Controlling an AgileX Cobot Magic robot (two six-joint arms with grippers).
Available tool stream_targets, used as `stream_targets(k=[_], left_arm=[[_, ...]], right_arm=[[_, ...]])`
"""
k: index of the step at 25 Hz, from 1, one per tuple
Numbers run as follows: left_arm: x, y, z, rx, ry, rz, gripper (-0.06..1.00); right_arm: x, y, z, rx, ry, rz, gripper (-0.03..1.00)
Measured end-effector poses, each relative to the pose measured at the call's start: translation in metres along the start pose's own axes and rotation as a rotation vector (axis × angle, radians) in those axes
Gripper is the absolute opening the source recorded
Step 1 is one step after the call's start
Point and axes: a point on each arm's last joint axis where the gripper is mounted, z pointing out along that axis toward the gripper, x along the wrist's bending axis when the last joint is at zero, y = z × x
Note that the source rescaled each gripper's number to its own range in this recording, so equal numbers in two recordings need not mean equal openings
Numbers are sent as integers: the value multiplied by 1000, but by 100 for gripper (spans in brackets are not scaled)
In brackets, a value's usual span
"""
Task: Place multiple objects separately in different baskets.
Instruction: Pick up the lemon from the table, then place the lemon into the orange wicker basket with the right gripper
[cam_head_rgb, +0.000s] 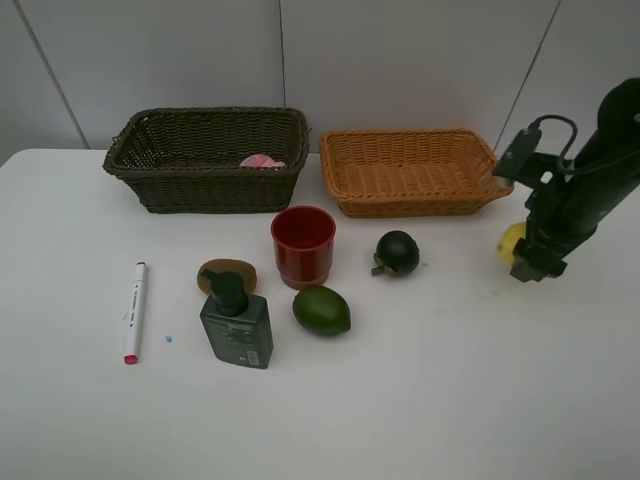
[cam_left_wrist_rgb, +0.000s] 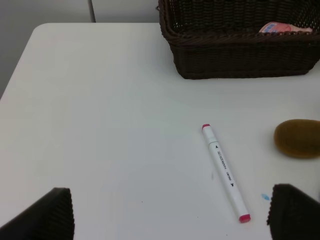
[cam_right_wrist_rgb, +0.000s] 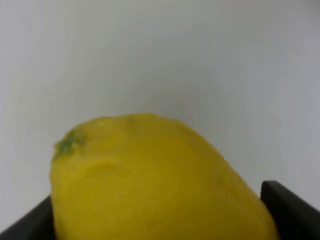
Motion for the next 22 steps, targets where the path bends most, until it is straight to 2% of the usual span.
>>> stream_targets(k=[2, 7, 12, 16, 22], left_arm=[[0, 0, 0, 0, 0, 0, 100], [0, 0, 0, 0, 0, 0, 100], [0, 0, 0, 0, 0, 0, 100], [0, 0, 0, 0, 0, 0, 100], [0, 0, 0, 0, 0, 0, 100]], right_arm=[[-9, 5, -20, -28, -23, 32, 75], [-33, 24, -71, -194, -107, 134, 75], [-56, 46, -100, -397, -166, 338, 75], [-73, 62, -102, -498, -190, 477, 75], [-96, 92, -59, -485, -157, 545, 75]])
